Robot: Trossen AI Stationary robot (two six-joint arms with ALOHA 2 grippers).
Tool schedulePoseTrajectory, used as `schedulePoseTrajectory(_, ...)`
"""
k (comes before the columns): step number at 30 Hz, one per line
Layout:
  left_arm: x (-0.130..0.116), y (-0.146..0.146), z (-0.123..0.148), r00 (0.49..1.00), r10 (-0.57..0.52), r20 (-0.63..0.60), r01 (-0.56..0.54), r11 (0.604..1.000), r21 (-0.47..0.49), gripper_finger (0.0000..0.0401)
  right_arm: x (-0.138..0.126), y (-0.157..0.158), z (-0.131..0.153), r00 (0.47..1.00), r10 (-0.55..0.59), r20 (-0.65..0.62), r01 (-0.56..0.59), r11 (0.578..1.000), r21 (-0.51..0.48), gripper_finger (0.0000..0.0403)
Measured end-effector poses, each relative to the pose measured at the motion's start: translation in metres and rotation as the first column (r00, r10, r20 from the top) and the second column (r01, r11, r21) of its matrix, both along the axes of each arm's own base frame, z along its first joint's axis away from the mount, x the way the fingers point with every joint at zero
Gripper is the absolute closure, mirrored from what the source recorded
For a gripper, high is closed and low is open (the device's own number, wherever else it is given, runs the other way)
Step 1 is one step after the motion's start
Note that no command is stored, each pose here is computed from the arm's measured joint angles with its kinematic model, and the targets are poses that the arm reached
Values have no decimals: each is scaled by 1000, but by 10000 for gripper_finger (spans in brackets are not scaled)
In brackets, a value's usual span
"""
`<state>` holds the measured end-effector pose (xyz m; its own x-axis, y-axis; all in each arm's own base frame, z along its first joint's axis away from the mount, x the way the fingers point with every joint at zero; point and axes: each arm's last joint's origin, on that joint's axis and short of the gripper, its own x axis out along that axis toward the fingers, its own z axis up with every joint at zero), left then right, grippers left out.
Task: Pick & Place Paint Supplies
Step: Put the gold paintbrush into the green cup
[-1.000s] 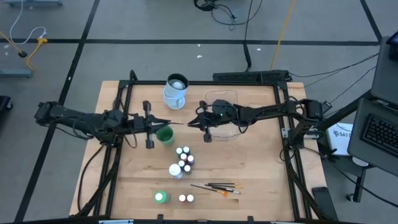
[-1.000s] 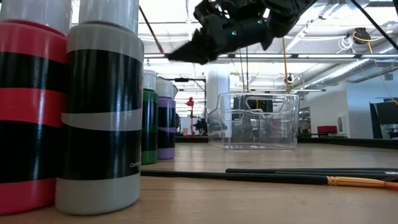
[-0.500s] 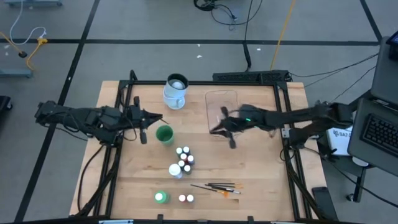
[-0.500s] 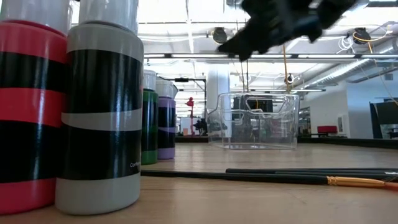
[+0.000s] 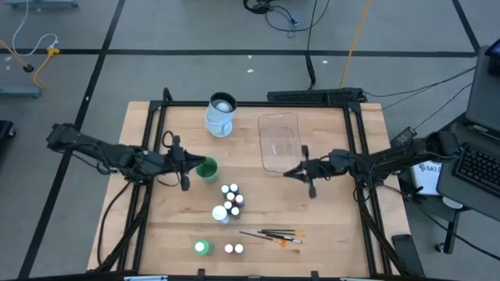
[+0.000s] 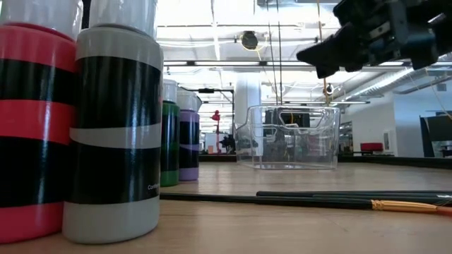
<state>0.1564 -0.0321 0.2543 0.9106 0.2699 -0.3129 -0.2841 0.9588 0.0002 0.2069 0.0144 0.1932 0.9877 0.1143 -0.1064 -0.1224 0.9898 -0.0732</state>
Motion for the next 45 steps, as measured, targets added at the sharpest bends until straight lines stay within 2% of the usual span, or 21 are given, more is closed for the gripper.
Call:
schedulePoseTrajectory(9,0,10,-51,998,60,26,-60,998,7,401,-1,4,0,1000,18,14,-18,1000,5,402)
schedulePoseTrajectory(17,-4,20,-73,994,111,-10,-111,994,12,401,-1,4,-1,1000,19,10,-19,1000,-9,402)
schedulePoseTrajectory(21,-4,21,-75,997,77,-19,-77,997,0,400,-1,4,-1,1000,18,10,-18,1000,-9,402)
schedulePoseTrajectory(31,-3,24,-75,998,58,-16,-58,998,-6,335,-1,4,-1,1000,16,7,-16,1000,15,403)
schedulePoseTrajectory(36,0,23,-67,1000,0,10,0,1000,13,308,-1,4,-1,1000,16,7,-16,1000,15,403)
schedulePoseTrajectory(41,4,22,-45,999,-41,36,37,995,95,291,-1,4,-1,1000,16,7,-16,1000,15,403)
schedulePoseTrajectory(45,5,18,-2,994,-91,66,81,986,148,283,-1,4,-1,1000,18,1,-18,1000,16,403)
